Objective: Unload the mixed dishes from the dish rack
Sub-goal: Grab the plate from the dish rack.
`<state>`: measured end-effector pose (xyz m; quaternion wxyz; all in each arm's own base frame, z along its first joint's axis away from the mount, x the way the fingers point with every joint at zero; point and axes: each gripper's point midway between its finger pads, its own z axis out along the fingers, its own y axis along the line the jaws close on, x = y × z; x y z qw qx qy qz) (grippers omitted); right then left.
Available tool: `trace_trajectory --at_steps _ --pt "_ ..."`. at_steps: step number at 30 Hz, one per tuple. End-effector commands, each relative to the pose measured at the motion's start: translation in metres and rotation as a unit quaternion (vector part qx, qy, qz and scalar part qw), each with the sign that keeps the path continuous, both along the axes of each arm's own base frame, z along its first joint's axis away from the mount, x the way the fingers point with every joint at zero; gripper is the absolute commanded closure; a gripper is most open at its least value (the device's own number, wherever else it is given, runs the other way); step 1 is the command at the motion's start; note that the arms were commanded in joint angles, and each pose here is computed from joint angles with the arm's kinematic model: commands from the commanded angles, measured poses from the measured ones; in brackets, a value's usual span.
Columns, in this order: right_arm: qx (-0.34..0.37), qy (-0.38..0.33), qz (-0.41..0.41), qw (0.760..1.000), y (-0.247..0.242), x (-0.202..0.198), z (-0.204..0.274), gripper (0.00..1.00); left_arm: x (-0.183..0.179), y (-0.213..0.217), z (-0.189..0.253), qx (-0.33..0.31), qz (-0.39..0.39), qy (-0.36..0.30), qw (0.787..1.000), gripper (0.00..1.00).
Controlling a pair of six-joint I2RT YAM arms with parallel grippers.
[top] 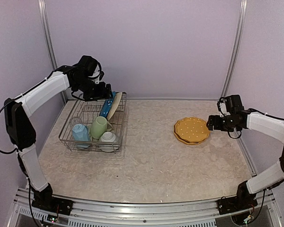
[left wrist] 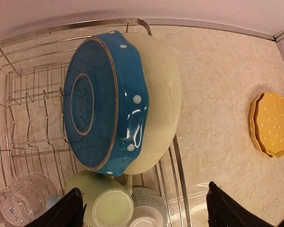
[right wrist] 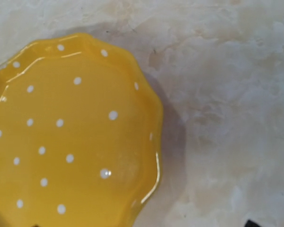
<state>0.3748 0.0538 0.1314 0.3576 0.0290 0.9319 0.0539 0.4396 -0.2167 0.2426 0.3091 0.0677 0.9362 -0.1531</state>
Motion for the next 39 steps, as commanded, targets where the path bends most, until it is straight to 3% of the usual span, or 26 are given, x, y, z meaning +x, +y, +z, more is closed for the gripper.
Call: trace_trajectory --at_steps 1,13,21,30,35,39 --pt "-0.004 -0.020 0.003 1.000 -0.001 -0.007 0.009 0.10 0.016 0.012 -0.011 0.094 0.045 0.004 0.995 0.16" --pt "0.008 -0.022 0.008 1.000 0.002 -0.014 0.004 0.10 0.051 -0.001 -0.036 0.210 0.052 -0.003 0.976 0.23" --pt "0.014 -0.027 0.007 1.000 0.003 -0.013 0.008 0.10 0.063 0.008 -0.053 0.277 0.070 -0.018 0.958 0.42" --pt "0.039 -0.028 0.016 0.999 0.012 -0.007 0.010 0.10 0.072 0.030 -0.046 0.355 0.097 -0.051 0.929 0.52" --pt "0.046 -0.028 0.017 0.998 0.014 -0.007 0.011 0.10 0.070 0.034 -0.051 0.357 0.097 -0.043 0.928 0.57" --pt "0.047 -0.031 0.018 0.998 0.015 -0.005 0.015 0.10 0.070 0.036 -0.062 0.324 0.097 -0.019 0.941 0.56"
